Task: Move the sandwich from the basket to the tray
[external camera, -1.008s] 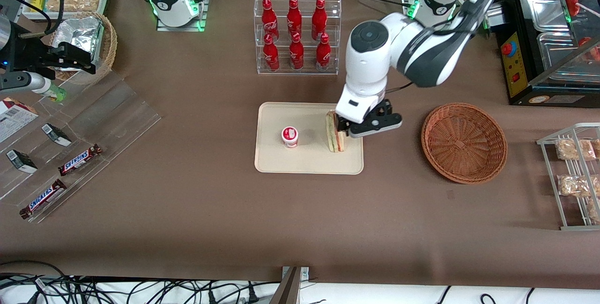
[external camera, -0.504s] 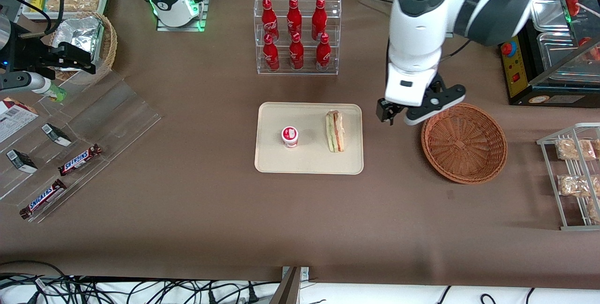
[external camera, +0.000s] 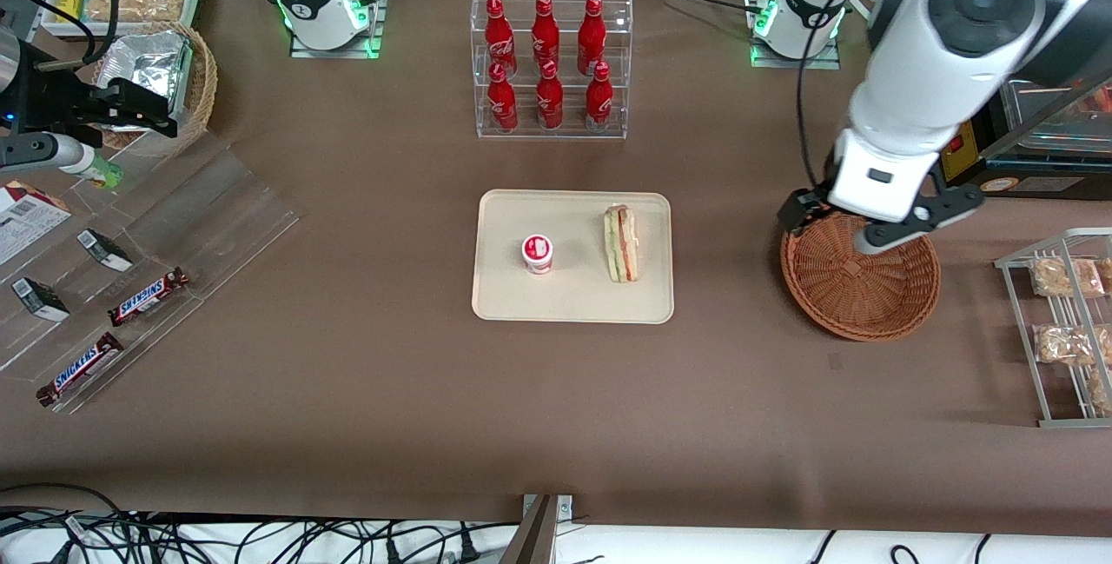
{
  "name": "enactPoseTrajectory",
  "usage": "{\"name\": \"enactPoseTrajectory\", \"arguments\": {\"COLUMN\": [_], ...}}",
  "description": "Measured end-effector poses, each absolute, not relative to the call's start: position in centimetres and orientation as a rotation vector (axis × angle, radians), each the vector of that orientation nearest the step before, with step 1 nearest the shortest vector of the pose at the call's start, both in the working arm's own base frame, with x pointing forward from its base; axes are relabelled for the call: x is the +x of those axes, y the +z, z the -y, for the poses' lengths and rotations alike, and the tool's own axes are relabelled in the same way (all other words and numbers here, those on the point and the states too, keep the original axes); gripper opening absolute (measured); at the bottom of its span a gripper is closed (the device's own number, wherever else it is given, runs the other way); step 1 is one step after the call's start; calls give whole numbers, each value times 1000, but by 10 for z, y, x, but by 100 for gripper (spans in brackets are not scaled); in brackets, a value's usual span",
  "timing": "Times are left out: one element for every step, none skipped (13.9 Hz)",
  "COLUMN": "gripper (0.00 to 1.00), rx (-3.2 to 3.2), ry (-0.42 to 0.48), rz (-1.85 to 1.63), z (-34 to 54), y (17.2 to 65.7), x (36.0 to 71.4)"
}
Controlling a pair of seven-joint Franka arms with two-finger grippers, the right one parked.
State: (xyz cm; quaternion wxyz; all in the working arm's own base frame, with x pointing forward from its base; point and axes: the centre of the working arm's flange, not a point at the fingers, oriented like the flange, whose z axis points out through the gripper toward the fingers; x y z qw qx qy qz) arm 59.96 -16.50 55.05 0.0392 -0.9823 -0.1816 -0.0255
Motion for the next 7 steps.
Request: {"name": "enactPoseTrajectory", "arguments": {"gripper": [100,100,100,100,100,100,100], "rx": [-3044,-3077,-3107,-3134,-3156,-3168,-3171], "ry": [-61,-51,-38,-23,-15,-11,-4], "rz": [519,471,415,348,272,190,111], "z": [144,121,98,78,63,53,49], "y": [557,566,576,586,595,602,607], "x": [601,600,597,592,585,579,574]}}
